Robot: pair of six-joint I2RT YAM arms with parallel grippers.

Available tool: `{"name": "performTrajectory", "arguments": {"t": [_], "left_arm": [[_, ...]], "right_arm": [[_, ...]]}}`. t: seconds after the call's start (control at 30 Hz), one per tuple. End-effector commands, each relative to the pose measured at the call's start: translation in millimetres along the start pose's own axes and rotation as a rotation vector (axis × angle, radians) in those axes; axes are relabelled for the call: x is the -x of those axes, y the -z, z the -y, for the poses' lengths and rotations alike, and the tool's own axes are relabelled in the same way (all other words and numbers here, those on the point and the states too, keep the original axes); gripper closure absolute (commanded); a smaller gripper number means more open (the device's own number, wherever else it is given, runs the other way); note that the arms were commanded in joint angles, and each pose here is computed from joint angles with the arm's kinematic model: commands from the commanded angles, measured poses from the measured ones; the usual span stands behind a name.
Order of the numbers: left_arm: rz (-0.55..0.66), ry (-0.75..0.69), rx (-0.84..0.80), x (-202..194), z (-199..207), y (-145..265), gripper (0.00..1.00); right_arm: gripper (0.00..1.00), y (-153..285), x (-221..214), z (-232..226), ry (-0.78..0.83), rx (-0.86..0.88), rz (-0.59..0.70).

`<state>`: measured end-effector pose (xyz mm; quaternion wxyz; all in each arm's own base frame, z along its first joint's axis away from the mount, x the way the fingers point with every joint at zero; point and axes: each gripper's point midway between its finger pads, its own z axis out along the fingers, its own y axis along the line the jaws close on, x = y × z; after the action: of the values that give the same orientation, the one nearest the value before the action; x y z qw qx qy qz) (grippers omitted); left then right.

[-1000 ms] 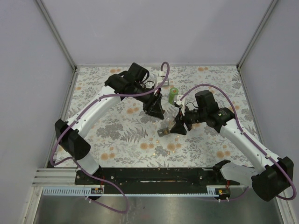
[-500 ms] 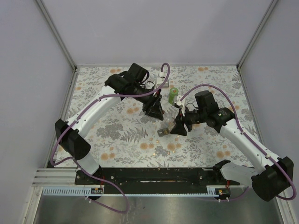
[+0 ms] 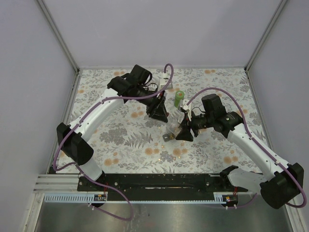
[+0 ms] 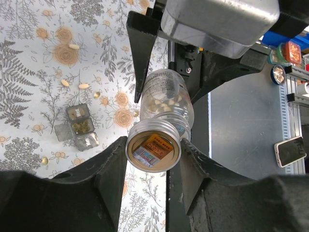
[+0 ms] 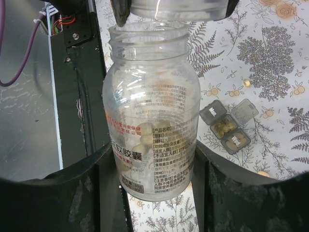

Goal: Sort the pills into containers
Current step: Screw the lid of the pill bottle onto the pill bottle.

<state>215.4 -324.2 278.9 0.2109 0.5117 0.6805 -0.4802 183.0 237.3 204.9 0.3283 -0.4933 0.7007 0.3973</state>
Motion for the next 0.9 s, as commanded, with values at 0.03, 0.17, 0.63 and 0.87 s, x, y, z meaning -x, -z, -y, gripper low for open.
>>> {"name": "performTrajectory", "arguments": {"t": [0.03,0.17,0.63,0.87], "left_arm": [[0.033,-0.037,-0.058,5,10,-1,0.84],[0.033,-0.032,-0.068,4,12,-1,0.83],[0.045,-0.030,-0.109,5,21,-1,0.82],[0.021,-0.030,-0.082,-3,17,-5,0.80]], "right_arm": [[1.00,2,18,2,0.048,-0.007,0.038],[1.00,2,18,4,0.046,-0.017,0.037],[1.00,-1,15,10,0.040,-0.041,0.030],[1.00,0,18,10,0.036,-0.039,0.040]]}}
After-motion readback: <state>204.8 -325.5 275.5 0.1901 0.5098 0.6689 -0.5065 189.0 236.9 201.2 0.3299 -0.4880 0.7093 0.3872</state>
